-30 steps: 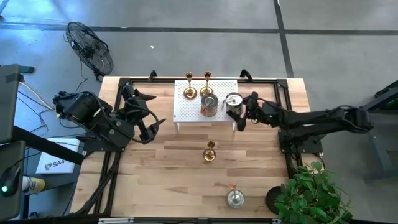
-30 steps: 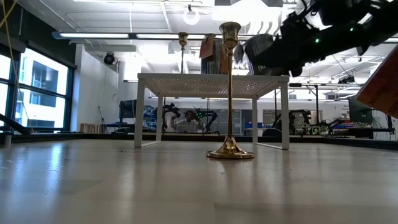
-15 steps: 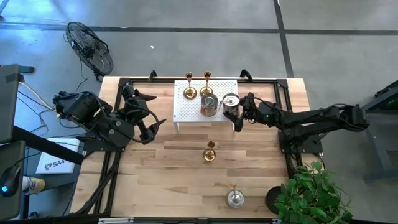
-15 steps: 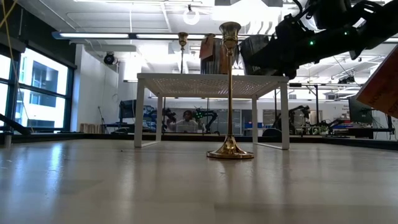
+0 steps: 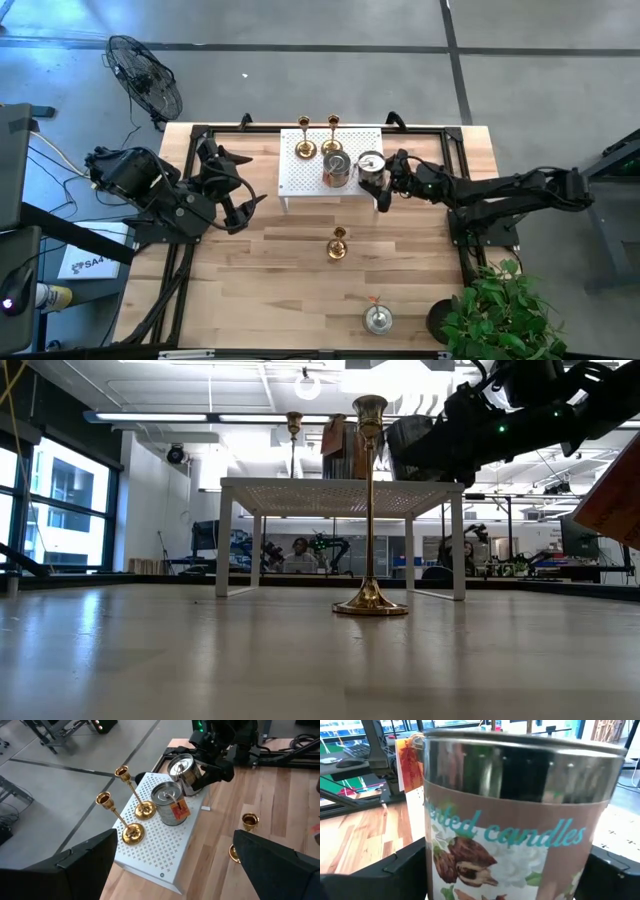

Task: Pick & Place candle stick holders
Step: Put the left silver scented candle on the shelf aligned with the other silver scented candle, then put the gold candle holder on the shelf aligned with the other gold candle holders

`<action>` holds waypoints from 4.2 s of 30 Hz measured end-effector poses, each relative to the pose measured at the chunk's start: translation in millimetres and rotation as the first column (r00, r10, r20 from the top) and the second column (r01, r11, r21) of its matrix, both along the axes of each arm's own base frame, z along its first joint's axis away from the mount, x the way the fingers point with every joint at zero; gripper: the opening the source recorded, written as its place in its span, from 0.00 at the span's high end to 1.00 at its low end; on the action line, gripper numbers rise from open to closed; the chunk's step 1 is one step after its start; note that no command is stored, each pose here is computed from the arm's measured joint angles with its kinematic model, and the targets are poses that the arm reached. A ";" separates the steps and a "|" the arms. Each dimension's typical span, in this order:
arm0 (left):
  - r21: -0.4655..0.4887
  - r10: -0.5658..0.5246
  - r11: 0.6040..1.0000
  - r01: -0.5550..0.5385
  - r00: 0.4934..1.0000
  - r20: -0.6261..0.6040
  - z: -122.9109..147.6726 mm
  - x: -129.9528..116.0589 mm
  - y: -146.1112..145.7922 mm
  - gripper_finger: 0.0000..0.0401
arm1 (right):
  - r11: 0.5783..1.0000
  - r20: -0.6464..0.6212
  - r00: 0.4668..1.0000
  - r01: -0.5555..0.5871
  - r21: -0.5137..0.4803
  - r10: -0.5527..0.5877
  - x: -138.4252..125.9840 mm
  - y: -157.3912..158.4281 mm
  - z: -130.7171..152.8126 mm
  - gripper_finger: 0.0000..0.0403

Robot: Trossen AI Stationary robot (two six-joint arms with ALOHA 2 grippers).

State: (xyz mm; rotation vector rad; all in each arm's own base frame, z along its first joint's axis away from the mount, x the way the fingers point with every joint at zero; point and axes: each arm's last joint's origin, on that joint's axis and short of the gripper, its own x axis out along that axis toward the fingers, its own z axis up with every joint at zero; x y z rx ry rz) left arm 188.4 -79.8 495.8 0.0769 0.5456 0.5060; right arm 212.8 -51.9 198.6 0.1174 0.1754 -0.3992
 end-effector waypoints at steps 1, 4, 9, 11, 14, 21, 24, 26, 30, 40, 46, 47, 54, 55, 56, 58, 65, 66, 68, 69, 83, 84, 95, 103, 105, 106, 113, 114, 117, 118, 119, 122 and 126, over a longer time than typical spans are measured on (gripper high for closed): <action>0.000 0.000 1.000 0.000 1.000 0.000 0.0 0.0 0.0 0.03 | 1.000 -0.002 1.000 0.000 0.000 0.000 -0.1 0.0 -0.2 0.09; -0.002 0.001 1.000 -0.001 1.000 0.001 0.0 0.0 0.0 0.03 | 1.000 -0.044 0.999 0.005 0.004 -0.005 -1.5 0.2 -6.7 0.04; -0.009 0.005 1.000 -0.005 1.000 0.005 -0.1 0.1 -0.1 0.03 | 1.000 -0.050 0.999 0.009 0.008 -0.009 -1.4 0.1 -6.3 0.06; -0.009 0.005 1.000 -0.005 1.000 0.005 -0.1 0.1 -0.1 0.03 | 1.000 -0.047 0.999 -0.002 0.008 0.003 -1.2 0.4 -6.0 0.08; -0.010 0.005 1.000 -0.005 1.000 0.005 -0.1 0.1 -0.1 0.03 | 1.000 -0.044 0.999 -0.006 0.005 0.007 -1.1 0.5 -5.6 0.08; -0.011 0.006 1.000 -0.006 1.000 0.005 -0.1 0.1 0.0 0.03 | 1.000 -0.015 1.000 -0.008 -0.008 0.008 0.6 0.1 -0.8 0.08; -0.011 0.006 1.000 -0.006 1.000 0.006 -0.1 0.1 -0.1 0.03 | 1.000 -0.007 1.000 -0.021 -0.022 0.021 2.7 -0.1 4.0 0.08; -0.011 0.006 1.000 -0.006 1.000 0.006 -0.1 0.1 -0.1 0.03 | 0.999 -0.002 1.000 -0.031 -0.022 0.031 4.1 -0.1 6.8 0.08; -0.011 0.006 1.000 -0.006 1.000 0.006 -0.1 0.1 -0.1 0.03 | 0.999 -0.003 0.999 -0.043 -0.020 0.043 7.5 -0.5 13.4 0.08; -0.009 0.005 1.000 -0.005 1.000 0.000 -1.2 2.2 -1.2 0.03 | 0.997 0.008 0.999 -0.043 -0.068 0.044 12.3 -1.8 26.2 0.08; -0.023 -0.008 1.000 0.008 1.000 -0.008 -1.7 2.5 -1.8 0.03 | 0.995 -0.016 0.999 -0.048 -0.083 0.047 16.4 -2.7 35.4 0.08; -0.024 -0.008 1.000 0.007 1.000 -0.008 -1.7 2.5 -1.8 0.03 | 0.995 -0.017 0.999 -0.048 -0.083 0.047 17.0 -2.8 37.0 0.08; -0.027 -0.006 1.000 0.006 1.000 -0.006 -1.7 2.5 -1.8 0.03 | 0.995 -0.023 0.999 -0.049 -0.086 0.047 20.4 -3.6 46.8 0.08; -0.028 -0.007 1.000 0.007 1.000 -0.007 -1.7 2.5 -1.9 0.03 | 0.995 -0.024 0.999 -0.049 -0.087 0.047 20.8 -3.7 48.1 0.08; -0.028 -0.007 1.000 0.007 1.000 -0.007 -1.8 2.5 -1.9 0.03 | 0.995 -0.028 0.998 -0.051 -0.089 0.048 21.2 -3.7 49.4 0.08; -0.028 -0.007 1.000 0.007 1.000 -0.008 -1.8 2.5 -1.9 0.03 | 0.994 -0.032 0.998 -0.054 -0.100 0.051 22.1 -3.8 52.1 0.08; -0.029 -0.008 1.000 0.007 1.000 -0.008 -1.8 2.5 -1.9 0.03 | 0.992 -0.018 0.998 -0.059 -0.113 0.057 25.1 -4.3 63.7 0.08; -0.029 -0.008 1.000 0.007 1.000 -0.008 -1.8 2.5 -1.9 0.03 | 0.991 -0.021 0.998 -0.061 -0.119 0.059 25.6 -4.4 65.6 0.08; -0.029 -0.008 1.000 0.008 1.000 -0.008 -1.8 2.4 -1.9 0.03 | 0.989 -0.028 0.998 -0.065 -0.135 0.062 26.7 -4.6 70.1 0.08; -0.029 -0.008 1.000 0.008 1.000 -0.009 -1.8 2.4 -1.9 0.03 | 0.988 -0.032 0.998 -0.067 -0.139 0.063 27.3 -4.7 72.9 0.08; -0.029 -0.011 1.000 0.010 1.000 -0.017 -2.4 2.0 -1.7 0.03 | 0.954 -0.134 0.990 -0.087 -0.286 0.050 31.4 11.9 148.1 0.08; -0.036 -0.017 0.999 0.016 1.000 -0.020 -2.5 2.0 -2.0 0.03 | 0.950 -0.139 0.989 -0.095 -0.298 0.055 30.1 16.4 158.0 0.08; -0.035 -0.041 0.999 0.038 0.995 -0.095 -17.1 7.8 -6.2 0.03 | 0.884 -0.211 0.905 -0.413 -0.220 0.370 11.6 84.3 207.3 0.08; -0.023 -0.042 0.999 0.040 0.991 -0.126 -27.0 13.0 -9.1 0.03 | 0.878 -0.326 0.855 -0.462 -0.128 0.402 18.4 129.1 167.9 0.08; -0.013 -0.028 1.000 0.026 0.992 -0.122 -28.3 13.6 -9.1 0.03 | 0.889 -0.344 0.862 -0.438 -0.134 0.373 26.9 138.4 154.5 0.08; -0.016 -0.019 1.000 0.018 0.993 -0.115 -28.9 14.2 -9.3 0.03 | 0.890 -0.361 0.858 -0.435 -0.137 0.365 31.1 143.1 146.5 0.08; -0.031 -0.012 0.999 0.009 0.995 -0.100 -39.0 23.0 -14.2 0.03 | 0.921 -0.404 0.858 -0.380 -0.084 0.317 62.6 167.2 99.7 0.08; -0.033 -0.014 0.999 0.011 0.994 -0.105 -41.1 24.0 -14.9 0.03 | 0.926 -0.405 0.860 -0.369 -0.076 0.309 66.3 169.6 95.1 0.08; -0.038 -0.024 0.999 0.019 0.991 -0.129 -49.1 27.5 -17.3 0.03 | 0.937 -0.414 0.864 -0.342 -0.067 0.286 75.1 175.0 83.0 0.08; -0.040 -0.027 0.999 0.022 0.990 -0.137 -51.7 28.6 -18.1 0.03 | 0.943 -0.410 0.870 -0.326 -0.065 0.273 78.0 176.1 80.0 0.08; -0.040 -0.029 0.999 0.023 0.990 -0.140 -54.2 30.0 -18.9 0.03 | 0.946 -0.407 0.874 -0.317 -0.065 0.265 80.3 177.0 77.4 0.08; -0.035 -0.028 0.999 0.023 0.988 -0.155 -61.2 32.8 -20.5 0.03 | 0.959 -0.374 0.898 -0.277 -0.069 0.232 85.9 178.4 74.8 0.08; -0.041 -0.034 0.999 0.027 0.984 -0.178 -66.7 33.9 -21.5 0.03 | 0.981 -0.336 0.931 -0.177 -0.081 0.141 85.8 175.9 77.1 0.08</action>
